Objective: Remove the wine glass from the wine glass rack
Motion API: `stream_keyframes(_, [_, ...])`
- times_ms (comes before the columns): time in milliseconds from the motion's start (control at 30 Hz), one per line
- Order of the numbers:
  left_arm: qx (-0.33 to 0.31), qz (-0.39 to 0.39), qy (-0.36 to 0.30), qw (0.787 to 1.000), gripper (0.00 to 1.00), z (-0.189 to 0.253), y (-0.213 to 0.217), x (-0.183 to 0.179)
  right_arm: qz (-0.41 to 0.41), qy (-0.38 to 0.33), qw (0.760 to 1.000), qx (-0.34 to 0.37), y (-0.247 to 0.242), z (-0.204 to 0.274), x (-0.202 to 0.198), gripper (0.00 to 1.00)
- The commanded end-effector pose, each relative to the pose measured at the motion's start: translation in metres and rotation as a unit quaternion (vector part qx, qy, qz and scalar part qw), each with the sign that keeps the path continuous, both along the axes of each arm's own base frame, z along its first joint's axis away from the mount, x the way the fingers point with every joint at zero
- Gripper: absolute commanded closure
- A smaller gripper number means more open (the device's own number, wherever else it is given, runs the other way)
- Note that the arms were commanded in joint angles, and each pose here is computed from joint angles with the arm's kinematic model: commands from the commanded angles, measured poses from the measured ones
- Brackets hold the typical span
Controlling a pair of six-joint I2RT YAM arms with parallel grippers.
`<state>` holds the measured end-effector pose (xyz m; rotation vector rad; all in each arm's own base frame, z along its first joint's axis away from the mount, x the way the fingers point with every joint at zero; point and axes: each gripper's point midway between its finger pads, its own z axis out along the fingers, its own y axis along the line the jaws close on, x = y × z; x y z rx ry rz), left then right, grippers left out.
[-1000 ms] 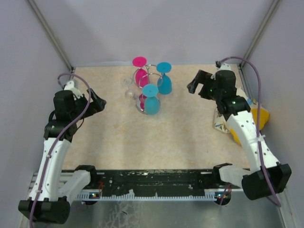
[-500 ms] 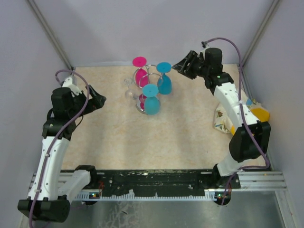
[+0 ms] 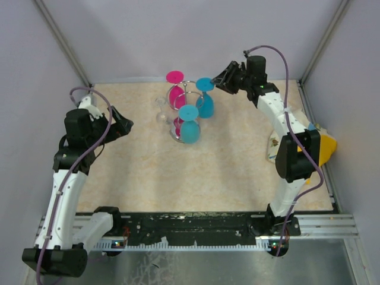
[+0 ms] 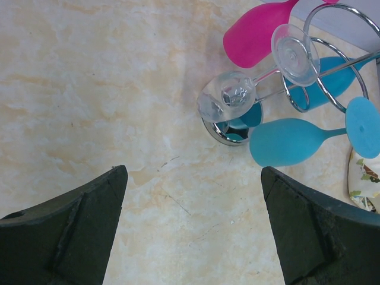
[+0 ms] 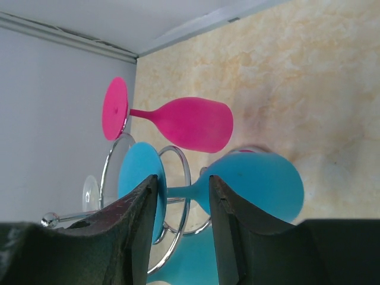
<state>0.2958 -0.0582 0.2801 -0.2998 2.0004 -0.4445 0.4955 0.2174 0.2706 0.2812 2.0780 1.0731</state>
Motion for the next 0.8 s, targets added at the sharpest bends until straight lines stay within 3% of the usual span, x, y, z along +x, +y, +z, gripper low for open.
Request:
stream_keyframes(0, [0.002, 0.0, -0.018, 1.0, 0.0, 0.01, 0.001, 0.004, 0.014, -0.06, 0.998, 0.02, 0.006, 0.04, 0.009, 0.6])
stream_keyframes(133, [0.0, -0.002, -0.011, 1.0, 0.0, 0.004, 0.0, 0.006, 0.028, -0.068, 0.997, 0.039, 0.012, 0.043, 0.007, 0.62])
stream_keyframes(400, [-0.001, -0.001, -0.004, 1.0, 0.0, -0.003, 0.0, 0.008, 0.065, -0.083, 0.992, 0.068, 0.022, 0.053, -0.001, 0.75])
stream_keyframes(767, [-0.003, 0.0, -0.002, 1.0, 0.0, -0.006, 0.0, 0.009, 0.097, -0.063, 0.991, 0.069, 0.029, 0.038, -0.005, 0.72])
